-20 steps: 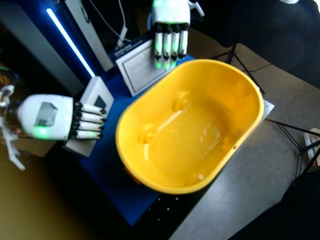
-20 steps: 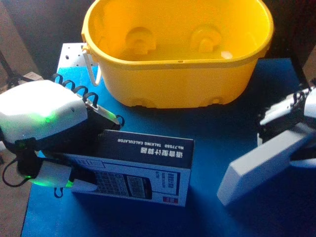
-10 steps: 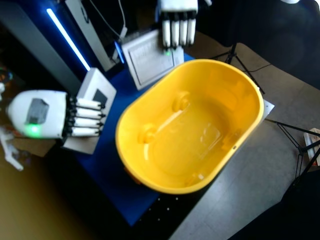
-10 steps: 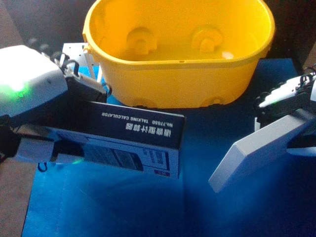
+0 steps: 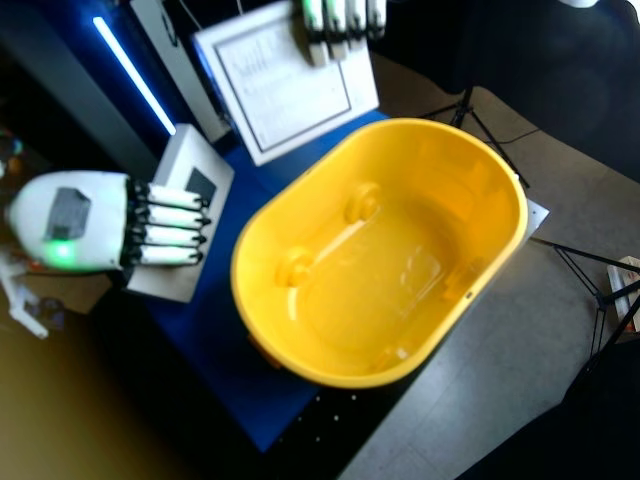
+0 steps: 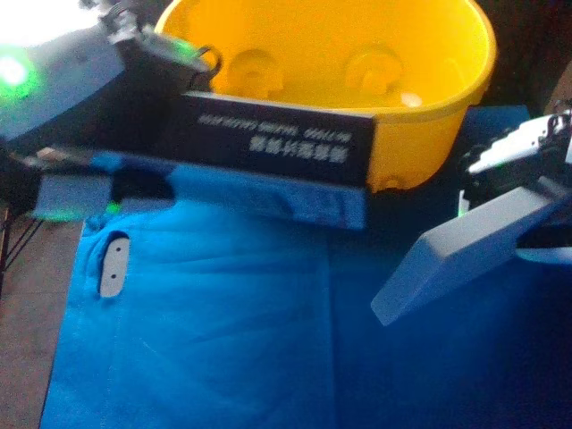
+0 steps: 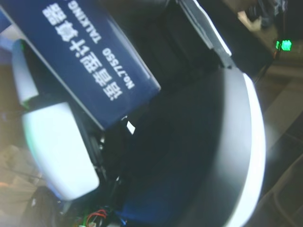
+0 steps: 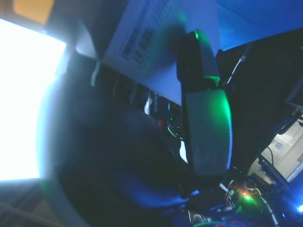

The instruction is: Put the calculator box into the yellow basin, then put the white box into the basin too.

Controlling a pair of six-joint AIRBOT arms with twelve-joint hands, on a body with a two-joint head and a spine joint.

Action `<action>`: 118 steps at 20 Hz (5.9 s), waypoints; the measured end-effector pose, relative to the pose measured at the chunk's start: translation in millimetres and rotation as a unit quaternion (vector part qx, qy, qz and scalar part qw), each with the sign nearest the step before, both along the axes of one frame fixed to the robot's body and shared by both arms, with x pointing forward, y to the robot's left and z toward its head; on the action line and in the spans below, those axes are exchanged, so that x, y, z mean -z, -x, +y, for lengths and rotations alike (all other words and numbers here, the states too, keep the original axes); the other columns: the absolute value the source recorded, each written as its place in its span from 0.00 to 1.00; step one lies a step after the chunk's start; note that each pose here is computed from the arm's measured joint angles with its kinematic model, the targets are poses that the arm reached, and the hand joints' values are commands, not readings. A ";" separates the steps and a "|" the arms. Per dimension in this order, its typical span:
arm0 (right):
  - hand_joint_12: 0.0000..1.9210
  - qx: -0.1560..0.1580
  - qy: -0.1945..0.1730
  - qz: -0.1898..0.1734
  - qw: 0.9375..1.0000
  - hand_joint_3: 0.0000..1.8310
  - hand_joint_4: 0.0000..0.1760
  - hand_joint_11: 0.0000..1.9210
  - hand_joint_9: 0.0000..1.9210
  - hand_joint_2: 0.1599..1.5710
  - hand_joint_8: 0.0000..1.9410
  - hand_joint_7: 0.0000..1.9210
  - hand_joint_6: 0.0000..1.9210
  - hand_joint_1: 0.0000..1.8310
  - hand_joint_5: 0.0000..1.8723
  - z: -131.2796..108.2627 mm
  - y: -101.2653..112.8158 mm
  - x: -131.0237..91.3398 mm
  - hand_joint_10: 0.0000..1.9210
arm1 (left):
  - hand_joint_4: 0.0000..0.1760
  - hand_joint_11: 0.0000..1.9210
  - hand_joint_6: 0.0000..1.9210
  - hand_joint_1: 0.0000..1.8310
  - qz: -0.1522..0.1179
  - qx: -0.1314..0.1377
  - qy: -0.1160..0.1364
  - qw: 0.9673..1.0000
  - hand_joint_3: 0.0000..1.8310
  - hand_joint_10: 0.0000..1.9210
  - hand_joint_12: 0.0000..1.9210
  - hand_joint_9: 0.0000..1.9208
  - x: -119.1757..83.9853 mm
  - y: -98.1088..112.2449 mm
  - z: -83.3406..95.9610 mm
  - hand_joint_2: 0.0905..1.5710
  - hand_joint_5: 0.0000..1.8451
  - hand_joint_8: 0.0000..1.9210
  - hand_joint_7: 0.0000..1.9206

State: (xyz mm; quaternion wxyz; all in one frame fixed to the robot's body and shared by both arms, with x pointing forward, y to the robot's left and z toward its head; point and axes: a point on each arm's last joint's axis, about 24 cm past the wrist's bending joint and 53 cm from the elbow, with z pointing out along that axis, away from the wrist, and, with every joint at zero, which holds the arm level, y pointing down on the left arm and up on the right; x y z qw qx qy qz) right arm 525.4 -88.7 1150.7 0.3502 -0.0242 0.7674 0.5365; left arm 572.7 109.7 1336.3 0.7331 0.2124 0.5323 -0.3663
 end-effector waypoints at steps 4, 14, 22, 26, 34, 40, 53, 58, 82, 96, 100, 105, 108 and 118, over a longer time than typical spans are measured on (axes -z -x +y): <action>0.93 0.004 0.005 -0.005 1.000 0.00 0.00 0.28 0.39 0.76 0.68 0.33 0.73 0.81 0.36 -4.7 -7.8 2.5 0.72 | 0.00 0.55 0.46 0.70 -0.027 0.006 0.005 1.000 0.00 0.60 0.81 0.60 -8.8 1.9 -7.4 0.69 0.49 0.57 0.56; 0.91 0.008 0.011 0.001 1.000 0.00 0.00 0.24 0.40 0.75 0.64 0.39 0.75 0.81 0.37 -2.7 -18.1 15.7 0.70 | 0.00 0.55 0.46 0.70 -0.092 -0.037 -0.004 0.995 0.00 0.60 0.81 0.60 -20.0 -8.8 -5.7 0.69 0.49 0.57 0.56; 0.89 0.009 0.020 0.009 1.000 0.00 0.00 0.21 0.41 0.75 0.64 0.41 0.76 0.80 0.37 -0.3 -23.7 28.4 0.69 | 0.00 0.55 0.47 0.69 -0.161 -0.115 -0.025 0.980 0.00 0.60 0.80 0.60 -28.7 -22.6 2.7 0.70 0.47 0.57 0.56; 0.94 0.009 0.021 0.011 1.000 0.00 0.00 0.27 0.40 0.75 0.62 0.37 0.75 0.81 0.36 0.5 -23.5 29.7 0.69 | 0.00 0.55 0.49 0.69 -0.163 -0.131 -0.031 0.977 0.00 0.60 0.80 0.60 -28.4 -26.3 6.2 0.70 0.46 0.59 0.55; 0.93 0.000 0.014 0.018 1.000 0.00 0.00 0.28 0.41 0.75 0.62 0.38 0.75 0.81 0.35 12.5 -23.3 38.2 0.69 | 0.00 0.55 0.47 0.69 -0.196 -0.219 -0.080 0.952 0.00 0.60 0.81 0.60 -28.8 -38.3 22.0 0.70 0.48 0.58 0.55; 0.94 -0.005 0.009 0.019 1.000 0.00 0.00 0.30 0.39 0.75 0.62 0.37 0.74 0.81 0.34 20.9 -25.1 40.5 0.72 | 0.00 0.55 0.49 0.69 -0.218 -0.249 -0.111 0.937 0.00 0.60 0.80 0.60 -33.4 -60.2 3.3 0.70 0.47 0.58 0.55; 0.95 -0.002 0.006 0.009 1.000 0.00 0.00 0.30 0.40 0.75 0.61 0.37 0.70 0.81 0.36 13.1 -23.9 29.9 0.73 | 0.00 0.55 0.50 0.69 -0.180 -0.190 -0.117 0.958 0.00 0.60 0.80 0.60 -40.8 -90.0 -55.7 0.71 0.46 0.59 0.55; 0.93 0.001 0.007 0.009 1.000 0.00 0.00 0.28 0.41 0.75 0.60 0.38 0.71 0.81 0.37 10.9 -26.3 30.2 0.71 | 0.00 0.46 0.53 0.74 -0.148 -0.180 -0.114 0.966 0.00 0.63 0.74 0.52 -42.5 -114.5 -71.8 0.70 0.46 0.52 0.51; 0.93 -0.004 0.004 0.013 1.000 0.00 0.00 0.30 0.38 0.75 0.59 0.39 0.72 0.81 0.37 15.7 -21.0 30.1 0.73 | 0.35 0.06 0.00 0.37 -0.034 -0.179 -0.105 0.978 0.00 0.00 0.66 0.14 -17.1 -164.2 -63.6 0.58 0.16 0.00 0.10; 0.84 -0.020 -0.032 -0.070 0.997 0.00 0.00 0.46 0.47 0.71 0.57 0.43 0.60 0.76 0.44 16.2 -18.6 -39.4 0.72 | 0.00 0.01 0.02 0.37 -0.023 -0.238 -0.078 0.968 0.00 0.03 0.81 0.20 -25.4 -173.1 3.8 0.62 0.24 0.01 0.17; 0.83 -0.042 -0.039 -0.094 0.994 0.00 0.00 0.47 0.46 0.72 0.58 0.42 0.63 0.74 0.42 23.2 -3.6 -56.8 0.75 | 0.00 0.05 0.03 0.38 0.012 -0.267 -0.063 0.962 0.00 0.46 0.88 0.11 -15.0 -185.1 39.6 0.63 0.36 0.01 0.27; 0.83 -0.047 -0.051 -0.126 0.990 0.00 0.00 0.47 0.46 0.72 0.62 0.41 0.62 0.74 0.43 24.5 -8.3 -78.1 0.73 | 0.00 0.10 0.00 0.41 0.033 -0.280 -0.057 0.958 0.00 0.65 0.94 0.12 -4.8 -188.2 57.0 0.59 0.34 0.18 0.28; 0.83 -0.042 -0.052 -0.153 0.986 0.00 0.00 0.47 0.47 0.72 0.61 0.42 0.62 0.74 0.43 20.3 -18.0 -91.8 0.73 | 0.00 0.10 0.04 0.40 0.042 -0.282 -0.057 0.957 0.00 0.70 0.97 0.08 1.4 -191.1 60.4 0.59 0.37 0.41 0.15; 0.83 -0.028 -0.065 -0.234 0.970 0.00 0.00 0.47 0.47 0.72 0.61 0.42 0.62 0.74 0.43 9.4 -36.8 -137.7 0.73 | 0.00 0.11 0.00 0.41 0.071 -0.295 -0.048 0.952 0.00 0.27 0.78 0.19 21.0 -205.8 67.0 0.58 0.32 0.00 0.26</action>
